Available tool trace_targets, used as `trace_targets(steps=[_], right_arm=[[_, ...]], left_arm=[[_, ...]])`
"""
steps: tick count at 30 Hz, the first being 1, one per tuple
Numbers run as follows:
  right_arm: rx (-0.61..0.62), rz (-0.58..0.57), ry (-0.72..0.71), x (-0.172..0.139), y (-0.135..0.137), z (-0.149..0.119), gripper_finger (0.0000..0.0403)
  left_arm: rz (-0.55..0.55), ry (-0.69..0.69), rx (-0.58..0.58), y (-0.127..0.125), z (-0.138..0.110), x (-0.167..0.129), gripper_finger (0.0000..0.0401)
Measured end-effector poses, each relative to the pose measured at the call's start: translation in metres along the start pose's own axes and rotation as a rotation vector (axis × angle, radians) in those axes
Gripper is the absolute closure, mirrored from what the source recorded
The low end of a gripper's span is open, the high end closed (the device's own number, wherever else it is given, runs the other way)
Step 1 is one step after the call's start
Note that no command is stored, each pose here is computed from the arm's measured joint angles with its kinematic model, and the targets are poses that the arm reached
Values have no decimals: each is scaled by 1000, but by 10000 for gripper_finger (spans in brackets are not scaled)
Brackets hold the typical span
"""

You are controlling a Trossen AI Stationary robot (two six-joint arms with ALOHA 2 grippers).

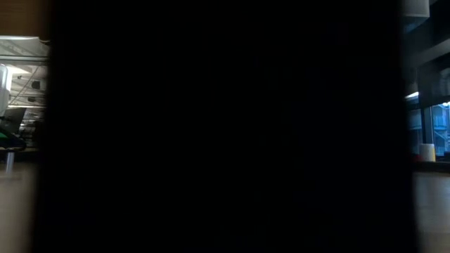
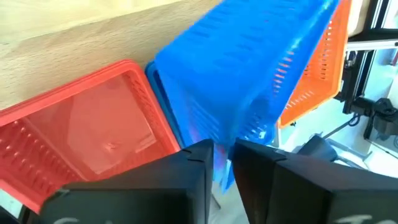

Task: Stack baskets on shelf by color
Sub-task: Stack the blue bin on top of the other blue bin on the shelf

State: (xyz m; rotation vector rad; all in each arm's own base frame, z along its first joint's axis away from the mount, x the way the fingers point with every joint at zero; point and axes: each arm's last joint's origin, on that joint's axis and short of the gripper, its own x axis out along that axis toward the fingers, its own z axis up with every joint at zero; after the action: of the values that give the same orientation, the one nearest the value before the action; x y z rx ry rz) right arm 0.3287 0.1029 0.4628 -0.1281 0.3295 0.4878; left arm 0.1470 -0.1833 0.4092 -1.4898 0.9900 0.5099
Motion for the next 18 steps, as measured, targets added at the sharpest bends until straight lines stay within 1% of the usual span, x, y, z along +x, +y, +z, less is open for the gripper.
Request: trace_targets(steps=[5,11,15,18], right_arm=[[-4,0,0,0,0,0,297],[-2,-25,2,0,-2,0,297],[0,-39,3,0,-3,0,297],[1,-38,3,0,-3,0,297]], left_arm=[[-2,5,-29,0,0,0,337],[-25,21,-42,-3,-1,0,331],[-46,-2,19,-6,5,-3,331],[-116,-63,90,-7,13,-12,331]])
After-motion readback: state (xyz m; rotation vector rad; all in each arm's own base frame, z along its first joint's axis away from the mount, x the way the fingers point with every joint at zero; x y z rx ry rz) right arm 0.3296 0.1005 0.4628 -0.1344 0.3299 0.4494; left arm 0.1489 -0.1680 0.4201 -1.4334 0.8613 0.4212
